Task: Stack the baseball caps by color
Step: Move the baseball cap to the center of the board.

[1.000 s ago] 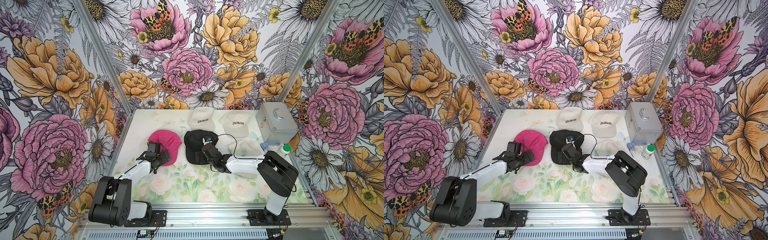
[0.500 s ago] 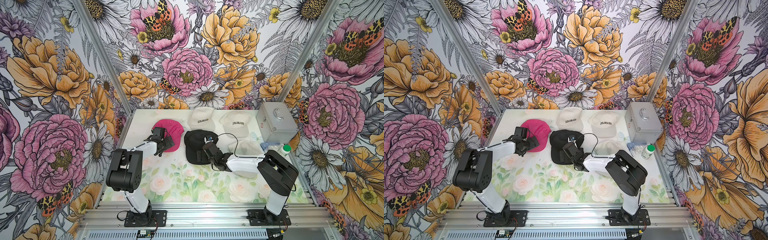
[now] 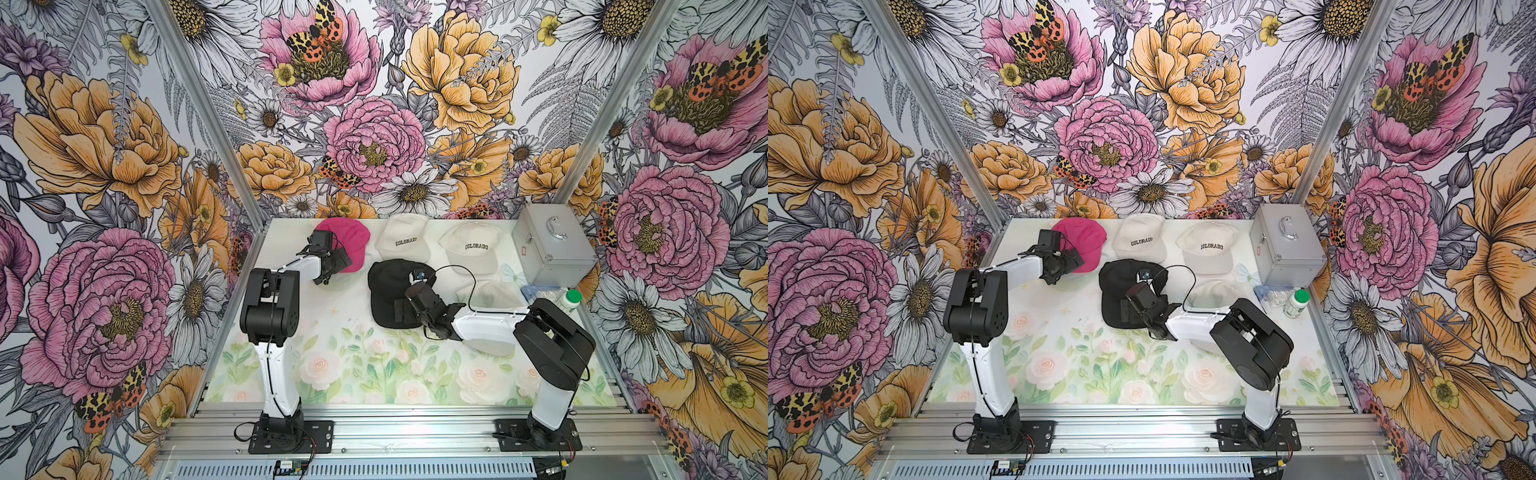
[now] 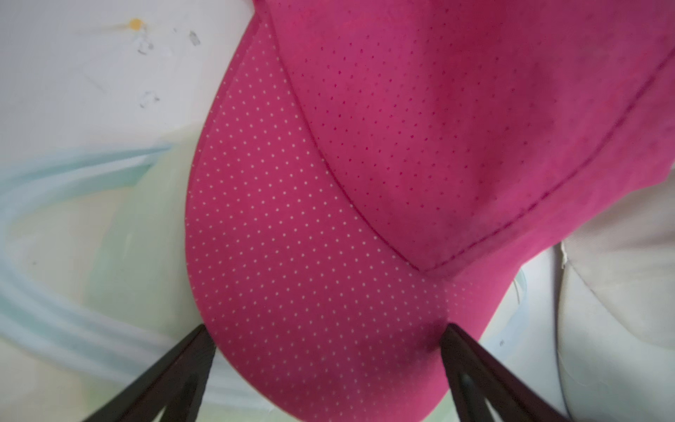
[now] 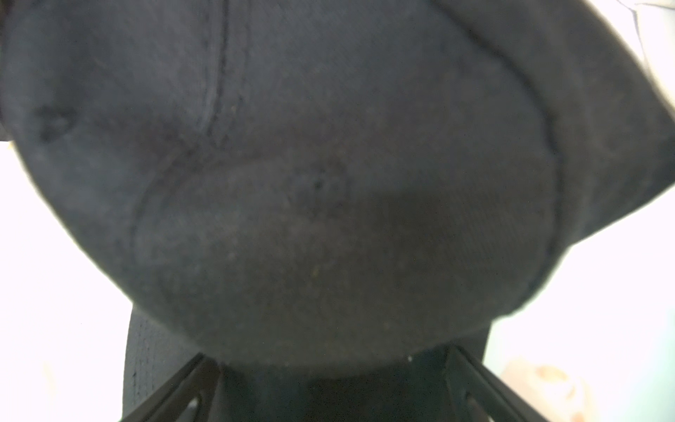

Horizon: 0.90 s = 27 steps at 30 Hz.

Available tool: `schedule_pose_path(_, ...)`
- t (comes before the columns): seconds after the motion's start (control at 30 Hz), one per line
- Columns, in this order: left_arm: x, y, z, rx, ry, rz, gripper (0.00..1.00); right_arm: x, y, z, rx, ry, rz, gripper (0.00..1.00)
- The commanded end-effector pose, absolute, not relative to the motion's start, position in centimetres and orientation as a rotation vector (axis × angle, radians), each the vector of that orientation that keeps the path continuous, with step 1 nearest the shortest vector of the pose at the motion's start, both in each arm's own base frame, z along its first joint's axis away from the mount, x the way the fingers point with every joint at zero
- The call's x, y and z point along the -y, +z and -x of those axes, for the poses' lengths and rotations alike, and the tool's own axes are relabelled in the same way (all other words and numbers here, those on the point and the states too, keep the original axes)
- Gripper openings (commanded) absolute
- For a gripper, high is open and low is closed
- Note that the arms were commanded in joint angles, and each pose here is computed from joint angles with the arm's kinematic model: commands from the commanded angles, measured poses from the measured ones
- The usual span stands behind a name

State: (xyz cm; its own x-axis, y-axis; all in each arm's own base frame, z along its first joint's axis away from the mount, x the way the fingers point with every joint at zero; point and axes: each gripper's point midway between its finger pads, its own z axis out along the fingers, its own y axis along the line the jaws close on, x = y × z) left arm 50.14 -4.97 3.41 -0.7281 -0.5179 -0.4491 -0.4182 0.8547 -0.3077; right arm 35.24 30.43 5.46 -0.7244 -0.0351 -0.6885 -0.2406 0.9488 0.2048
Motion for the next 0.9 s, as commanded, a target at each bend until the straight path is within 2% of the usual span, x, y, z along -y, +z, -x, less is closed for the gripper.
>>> schedule_pose_path(0.0,5.5,5.4,-49.2,-2.522,-0.307,0.628,0.99,-31.7,4.5,-35.4,-2.397,0.399,0.252,0.99)
schedule_pose_path(0.1,6.9,7.1,-48.1,-2.516,-0.376,0.583,0.99,-32.1,4.4,-35.7,-2.401,0.397,0.266,0.99)
schedule_pose_path(0.2,7.0,8.3,-46.4,-2.497,-0.335,0.563,0.99,-33.0,4.7,-35.8,-2.391,0.428,0.292,0.99)
schedule_pose_path(0.5,1.1,12.4,-42.7,-2.336,-0.127,0.692,0.99,-37.2,5.8,-35.9,-2.381,0.501,0.302,0.99)
schedule_pose_path(0.67,-1.1,14.6,-41.3,-2.263,-0.115,0.729,0.99,-39.8,6.1,-35.9,-2.377,0.506,0.282,0.99)
schedule_pose_path(0.87,-1.1,15.4,-40.7,-2.249,-0.145,0.723,0.99,-42.3,6.0,-36.7,-2.382,0.417,0.282,0.99)
